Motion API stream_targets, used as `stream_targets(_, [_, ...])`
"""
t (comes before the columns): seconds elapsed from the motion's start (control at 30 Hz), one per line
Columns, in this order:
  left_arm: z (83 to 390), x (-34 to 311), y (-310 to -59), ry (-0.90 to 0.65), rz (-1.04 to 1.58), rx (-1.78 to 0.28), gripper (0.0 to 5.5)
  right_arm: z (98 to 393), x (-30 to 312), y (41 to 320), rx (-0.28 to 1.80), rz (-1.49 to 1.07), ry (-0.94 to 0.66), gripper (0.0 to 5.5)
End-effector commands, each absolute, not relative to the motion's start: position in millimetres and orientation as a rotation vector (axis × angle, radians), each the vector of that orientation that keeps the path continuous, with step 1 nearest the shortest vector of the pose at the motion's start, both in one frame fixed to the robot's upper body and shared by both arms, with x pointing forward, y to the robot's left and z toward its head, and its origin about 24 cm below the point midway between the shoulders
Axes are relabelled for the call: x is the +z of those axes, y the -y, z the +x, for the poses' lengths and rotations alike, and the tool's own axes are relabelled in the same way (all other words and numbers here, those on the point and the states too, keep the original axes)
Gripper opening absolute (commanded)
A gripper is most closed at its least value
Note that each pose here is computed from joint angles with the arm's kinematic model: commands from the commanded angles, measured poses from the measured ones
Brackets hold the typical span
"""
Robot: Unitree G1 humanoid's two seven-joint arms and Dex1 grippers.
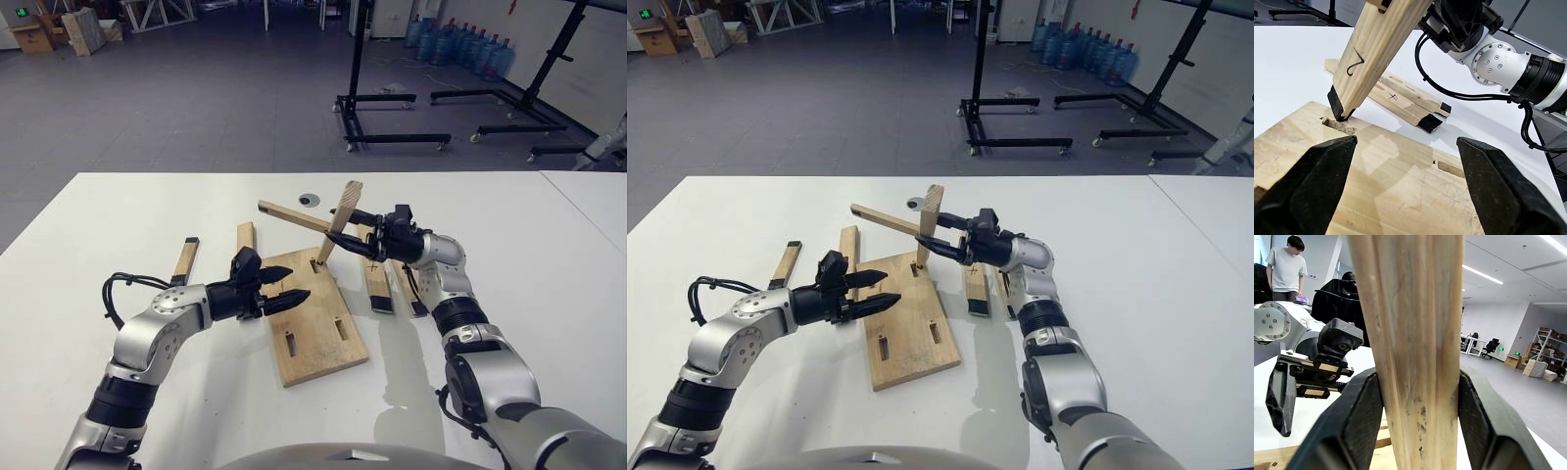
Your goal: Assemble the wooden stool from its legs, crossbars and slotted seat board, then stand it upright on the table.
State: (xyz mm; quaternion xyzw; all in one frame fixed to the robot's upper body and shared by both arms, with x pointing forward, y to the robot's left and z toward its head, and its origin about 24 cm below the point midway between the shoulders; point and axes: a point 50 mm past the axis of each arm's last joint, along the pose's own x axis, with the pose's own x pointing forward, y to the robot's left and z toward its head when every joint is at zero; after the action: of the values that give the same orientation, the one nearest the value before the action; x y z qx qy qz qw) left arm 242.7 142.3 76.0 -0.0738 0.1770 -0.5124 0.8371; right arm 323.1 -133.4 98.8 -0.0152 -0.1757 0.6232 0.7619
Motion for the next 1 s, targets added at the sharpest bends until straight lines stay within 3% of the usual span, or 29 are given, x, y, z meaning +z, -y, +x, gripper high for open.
stream_targets(0.03, [243.8, 70.6, -146.5, -0.403, -0.128, -1.059, 3.74, 320.0, 87.6, 123.3, 1.433, -0.057, 0.31, 2.08])
stream_targets(0.5, [242.3, 59.0, -146.8, -0.437, -0.102, -1.044, 3.74, 318.5, 100.5, 115.9, 1.487, -0.103, 0.384, 2.07])
stream_targets(0.73, [241.9, 55.1, -145.6, -0.449, -0.084, -1.046, 3.74, 317.0, 89.0, 131.6, 1.506, 0.019, 0.256, 2.07])
stream_targets(1.0, [243.2, 26.7, -158.4, -0.619, 0.129, -0.945, 3.74, 311.1, 93.2, 144.3, 1.622, 0.006, 0.124, 2.07])
